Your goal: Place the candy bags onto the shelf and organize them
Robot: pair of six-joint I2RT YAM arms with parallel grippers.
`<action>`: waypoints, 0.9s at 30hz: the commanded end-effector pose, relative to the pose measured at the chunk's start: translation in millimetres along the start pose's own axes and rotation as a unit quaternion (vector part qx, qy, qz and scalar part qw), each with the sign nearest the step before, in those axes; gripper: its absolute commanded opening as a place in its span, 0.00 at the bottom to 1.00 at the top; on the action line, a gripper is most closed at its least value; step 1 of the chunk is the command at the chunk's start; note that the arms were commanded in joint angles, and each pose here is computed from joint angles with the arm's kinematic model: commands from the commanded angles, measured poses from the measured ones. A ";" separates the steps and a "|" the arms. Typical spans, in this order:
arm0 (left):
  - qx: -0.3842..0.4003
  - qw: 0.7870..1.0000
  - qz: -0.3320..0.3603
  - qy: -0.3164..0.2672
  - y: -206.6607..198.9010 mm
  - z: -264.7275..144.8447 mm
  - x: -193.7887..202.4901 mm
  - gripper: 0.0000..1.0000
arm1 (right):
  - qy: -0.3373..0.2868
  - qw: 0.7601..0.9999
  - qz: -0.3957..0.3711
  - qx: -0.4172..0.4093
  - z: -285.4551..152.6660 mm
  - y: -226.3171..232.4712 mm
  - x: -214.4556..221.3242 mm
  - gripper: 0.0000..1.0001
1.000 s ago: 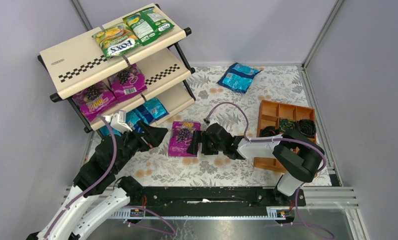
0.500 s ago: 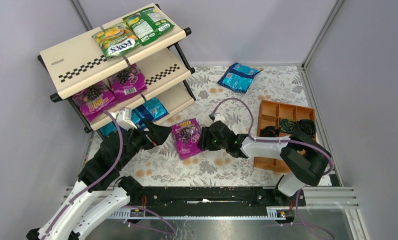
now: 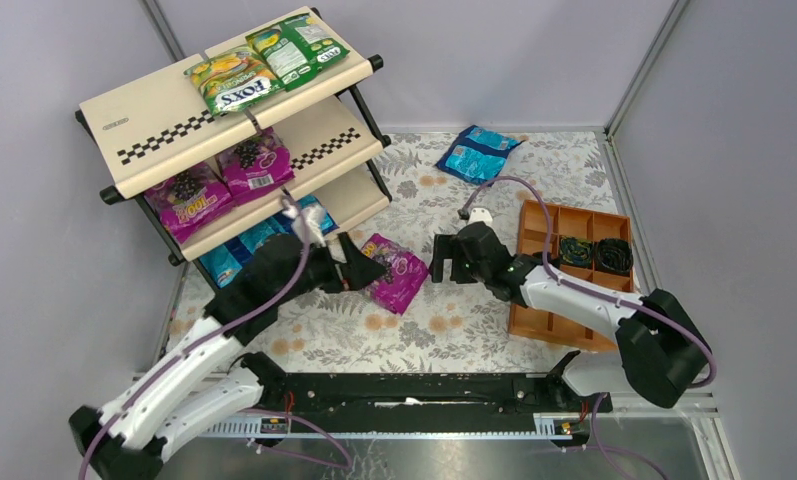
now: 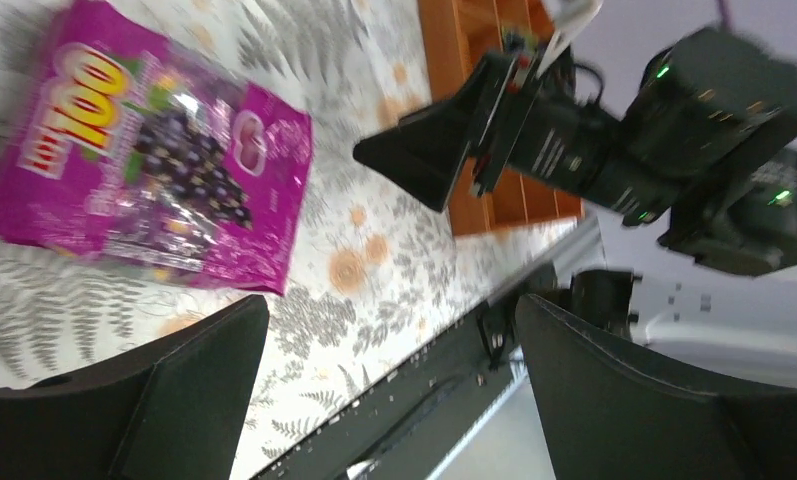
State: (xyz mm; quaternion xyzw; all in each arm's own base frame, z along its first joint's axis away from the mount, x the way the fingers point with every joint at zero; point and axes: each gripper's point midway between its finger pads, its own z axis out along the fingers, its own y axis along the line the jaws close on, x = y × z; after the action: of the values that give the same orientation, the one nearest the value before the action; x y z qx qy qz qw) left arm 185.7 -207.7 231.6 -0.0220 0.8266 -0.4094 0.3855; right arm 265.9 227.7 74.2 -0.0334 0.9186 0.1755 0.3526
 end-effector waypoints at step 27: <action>-0.290 0.824 0.466 0.140 42.7 106.3 99.5 0.50 | -0.001 0.993 0.117 -0.008 -25.7 -36.1 25.1 1.00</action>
State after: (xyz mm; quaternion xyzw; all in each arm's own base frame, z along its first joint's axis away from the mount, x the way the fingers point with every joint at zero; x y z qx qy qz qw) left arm 180.3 -287.2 87.5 0.3131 0.8820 0.0383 0.3500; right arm 234.6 181.2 58.7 0.0617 0.9228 0.1984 0.3245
